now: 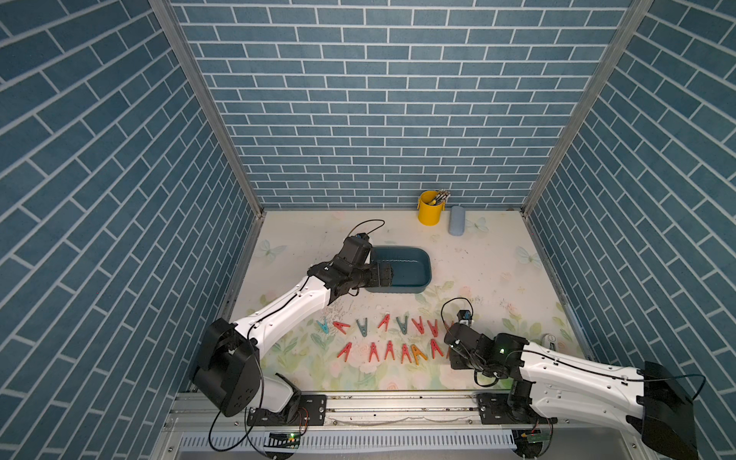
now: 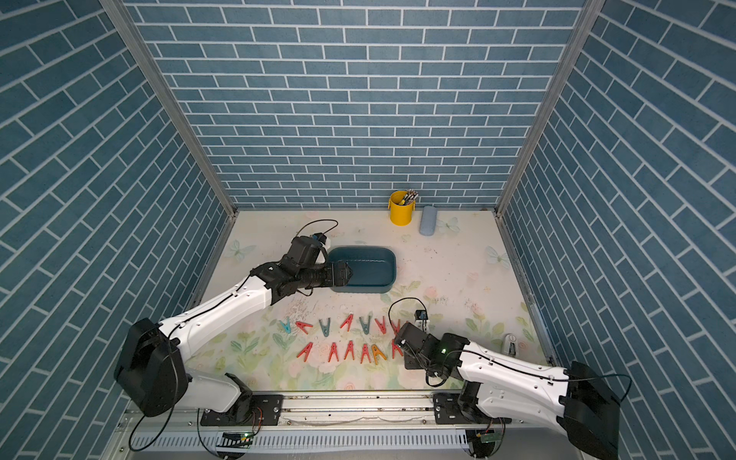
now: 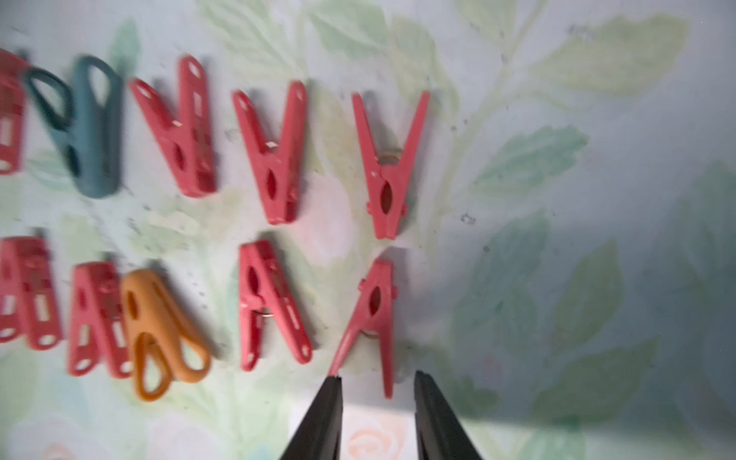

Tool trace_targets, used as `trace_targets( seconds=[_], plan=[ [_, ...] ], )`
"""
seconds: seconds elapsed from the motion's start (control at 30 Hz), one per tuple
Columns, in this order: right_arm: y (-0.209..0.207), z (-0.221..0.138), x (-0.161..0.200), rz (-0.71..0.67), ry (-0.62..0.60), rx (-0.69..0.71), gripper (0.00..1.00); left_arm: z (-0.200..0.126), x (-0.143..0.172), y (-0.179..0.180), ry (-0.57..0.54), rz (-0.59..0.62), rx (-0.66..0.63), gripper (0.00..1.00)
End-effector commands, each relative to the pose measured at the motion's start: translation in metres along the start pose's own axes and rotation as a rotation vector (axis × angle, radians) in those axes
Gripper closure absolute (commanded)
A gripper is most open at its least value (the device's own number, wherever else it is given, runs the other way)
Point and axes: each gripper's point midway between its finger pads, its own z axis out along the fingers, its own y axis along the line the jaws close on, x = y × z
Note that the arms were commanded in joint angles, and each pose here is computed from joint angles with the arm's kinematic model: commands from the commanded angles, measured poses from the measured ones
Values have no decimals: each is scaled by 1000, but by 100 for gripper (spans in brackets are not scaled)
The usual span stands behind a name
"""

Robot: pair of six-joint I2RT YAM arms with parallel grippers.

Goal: Take the clothespins out of the storage box
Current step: Place the clothespin at the center of the board, then pick up the clothespin from the storage box.

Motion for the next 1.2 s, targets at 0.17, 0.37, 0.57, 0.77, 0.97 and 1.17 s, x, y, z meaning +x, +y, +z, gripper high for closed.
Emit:
trace_targets(
  seconds=[0.17, 0.37, 0.57, 0.77, 0.97, 1.17],
  plan=[
    [40, -35, -65, -87, -171, -26, 45, 23, -10, 9, 24, 48, -101, 15],
    [68, -39, -111, -127, -240, -65, 25, 46, -20, 15, 47, 103, -175, 35],
    [76, -39, -151, -103, -310, -133, 0, 75, -35, 19, 63, 167, -228, 56],
    [76, -41, -179, -80, -354, -151, 1, 110, -42, 32, 106, 229, -308, 78],
    [74, -39, -188, -85, -355, -146, 1, 134, -46, 51, 135, 258, -380, 77],
    [68, -39, -197, -70, -361, -147, 1, 149, -40, 69, 170, 279, -416, 77]
  ],
)
